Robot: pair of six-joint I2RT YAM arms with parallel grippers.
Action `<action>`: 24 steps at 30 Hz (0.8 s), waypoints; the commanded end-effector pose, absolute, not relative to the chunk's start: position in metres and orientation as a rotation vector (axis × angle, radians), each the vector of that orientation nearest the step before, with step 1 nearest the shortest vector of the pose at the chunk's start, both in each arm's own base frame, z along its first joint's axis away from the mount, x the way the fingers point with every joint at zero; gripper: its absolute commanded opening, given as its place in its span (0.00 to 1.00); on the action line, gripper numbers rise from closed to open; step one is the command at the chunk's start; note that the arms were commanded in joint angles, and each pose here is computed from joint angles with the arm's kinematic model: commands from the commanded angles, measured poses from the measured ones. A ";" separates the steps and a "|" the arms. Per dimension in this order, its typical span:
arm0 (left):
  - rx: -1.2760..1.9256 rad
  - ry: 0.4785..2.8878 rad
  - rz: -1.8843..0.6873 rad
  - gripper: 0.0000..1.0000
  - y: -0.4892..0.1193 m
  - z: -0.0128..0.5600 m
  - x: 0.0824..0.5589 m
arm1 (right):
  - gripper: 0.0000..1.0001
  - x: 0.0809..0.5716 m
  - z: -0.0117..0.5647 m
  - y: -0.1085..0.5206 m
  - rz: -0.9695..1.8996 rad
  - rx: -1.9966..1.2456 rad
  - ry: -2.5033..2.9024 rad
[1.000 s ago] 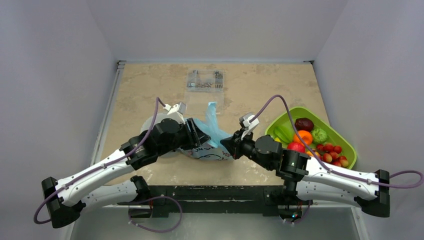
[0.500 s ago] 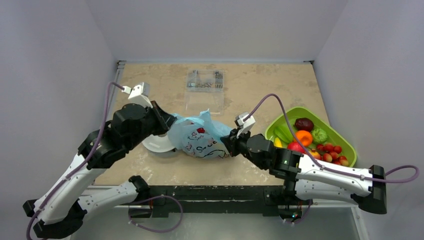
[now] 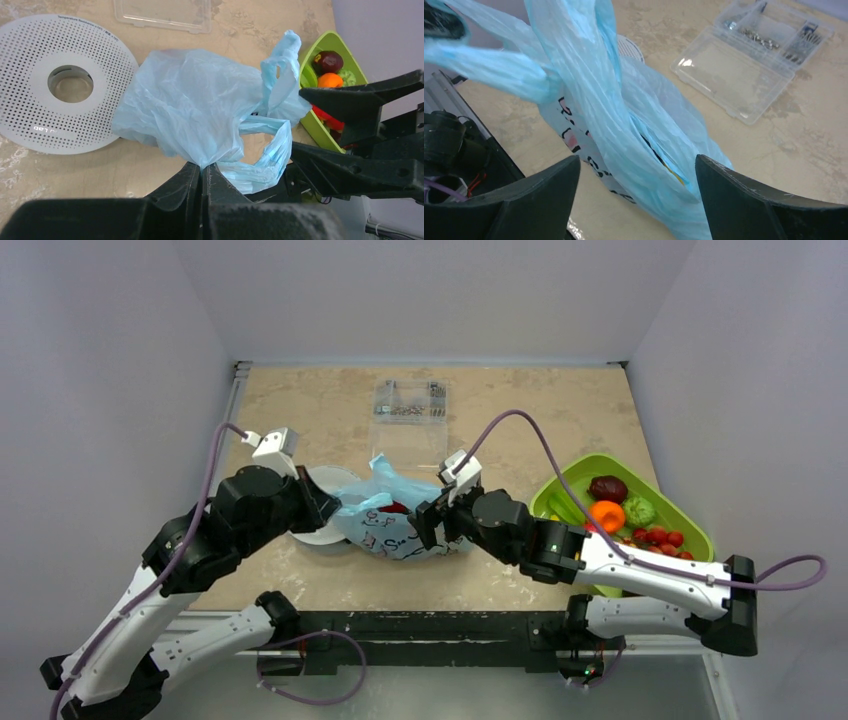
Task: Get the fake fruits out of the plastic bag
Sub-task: Adjust the plastic bag at the center of the board.
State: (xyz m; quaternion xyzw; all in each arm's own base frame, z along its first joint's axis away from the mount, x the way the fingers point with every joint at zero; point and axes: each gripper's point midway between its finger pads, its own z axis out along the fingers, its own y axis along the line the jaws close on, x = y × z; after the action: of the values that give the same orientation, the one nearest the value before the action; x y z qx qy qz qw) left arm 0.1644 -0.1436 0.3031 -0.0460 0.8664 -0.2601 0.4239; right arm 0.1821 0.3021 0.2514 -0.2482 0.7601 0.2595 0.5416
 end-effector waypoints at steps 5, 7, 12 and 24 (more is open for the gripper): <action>-0.134 2.175 -0.709 0.00 -0.150 0.297 0.161 | 0.99 0.202 0.309 0.339 0.593 -0.638 1.652; -0.150 2.185 -0.706 0.00 -0.148 0.292 0.159 | 0.99 0.205 0.319 0.352 0.599 -0.662 1.621; -0.161 2.232 -0.636 0.00 -0.139 0.279 0.156 | 0.94 0.207 0.328 0.388 0.705 -0.729 1.556; -0.151 2.245 -0.533 0.00 -0.121 0.274 0.154 | 0.69 0.211 0.326 0.405 1.026 -0.762 1.562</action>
State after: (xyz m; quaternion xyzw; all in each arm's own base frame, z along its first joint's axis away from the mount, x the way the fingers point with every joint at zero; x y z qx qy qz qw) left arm 0.1519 -0.1259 0.2665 -0.0579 0.8940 -0.2149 0.3889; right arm 0.2252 0.3956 0.2808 -0.3244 0.7047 0.3517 0.5239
